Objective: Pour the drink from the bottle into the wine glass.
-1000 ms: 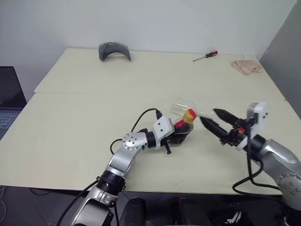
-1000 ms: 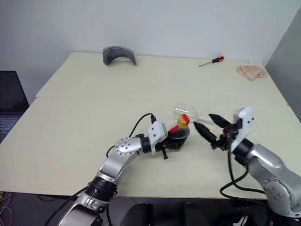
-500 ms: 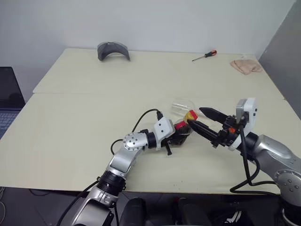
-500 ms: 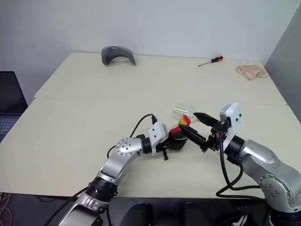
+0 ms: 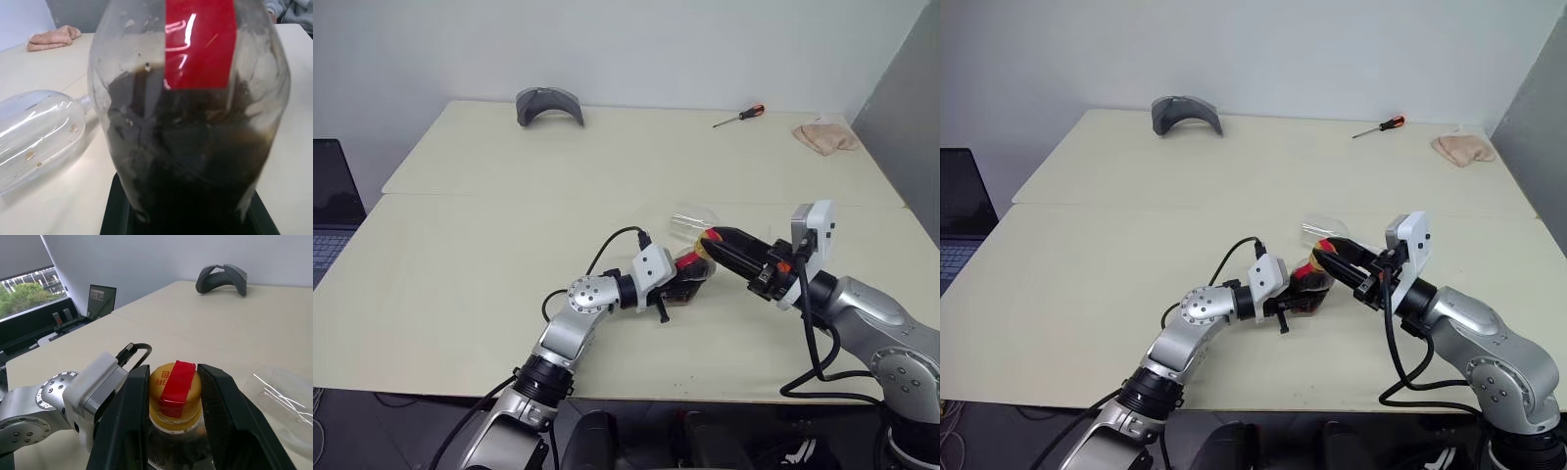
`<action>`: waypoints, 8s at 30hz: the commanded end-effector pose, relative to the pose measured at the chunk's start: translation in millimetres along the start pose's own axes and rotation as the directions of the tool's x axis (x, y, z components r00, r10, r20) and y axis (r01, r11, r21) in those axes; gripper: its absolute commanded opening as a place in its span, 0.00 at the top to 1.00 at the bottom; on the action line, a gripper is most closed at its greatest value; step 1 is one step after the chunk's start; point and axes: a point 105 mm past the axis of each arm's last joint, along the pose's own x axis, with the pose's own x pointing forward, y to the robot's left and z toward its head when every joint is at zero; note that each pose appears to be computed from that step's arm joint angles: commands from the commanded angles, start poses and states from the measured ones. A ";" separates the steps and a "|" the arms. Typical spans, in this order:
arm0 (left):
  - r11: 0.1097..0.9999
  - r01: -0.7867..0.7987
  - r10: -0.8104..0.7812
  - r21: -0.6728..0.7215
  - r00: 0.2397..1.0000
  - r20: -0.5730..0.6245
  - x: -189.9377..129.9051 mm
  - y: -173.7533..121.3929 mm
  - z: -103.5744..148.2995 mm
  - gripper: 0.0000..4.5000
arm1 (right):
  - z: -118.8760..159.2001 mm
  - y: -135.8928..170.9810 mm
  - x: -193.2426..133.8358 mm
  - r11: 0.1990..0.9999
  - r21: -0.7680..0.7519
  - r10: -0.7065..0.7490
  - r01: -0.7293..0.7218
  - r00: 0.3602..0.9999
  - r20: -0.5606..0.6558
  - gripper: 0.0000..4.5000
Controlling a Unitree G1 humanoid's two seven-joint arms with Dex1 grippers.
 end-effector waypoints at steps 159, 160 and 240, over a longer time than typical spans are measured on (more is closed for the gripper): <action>0.888 -0.456 0.459 -0.059 0.888 0.029 -82.1 45.8 9.6 0.00 | -63.4 -123.8 42.3 0.173 -0.981 -0.731 0.089 0.679 -0.067 0.96; 0.886 -0.460 0.462 -0.059 0.886 0.026 -83.3 46.0 9.3 0.00 | -63.7 -122.1 39.1 0.261 -0.956 -0.728 0.136 0.678 -0.102 0.96; 0.894 -0.445 0.435 -0.061 0.891 -0.128 -142.0 46.9 20.2 0.00 | -61.3 -81.9 114.7 0.595 0.743 -0.284 0.308 0.945 -0.164 0.01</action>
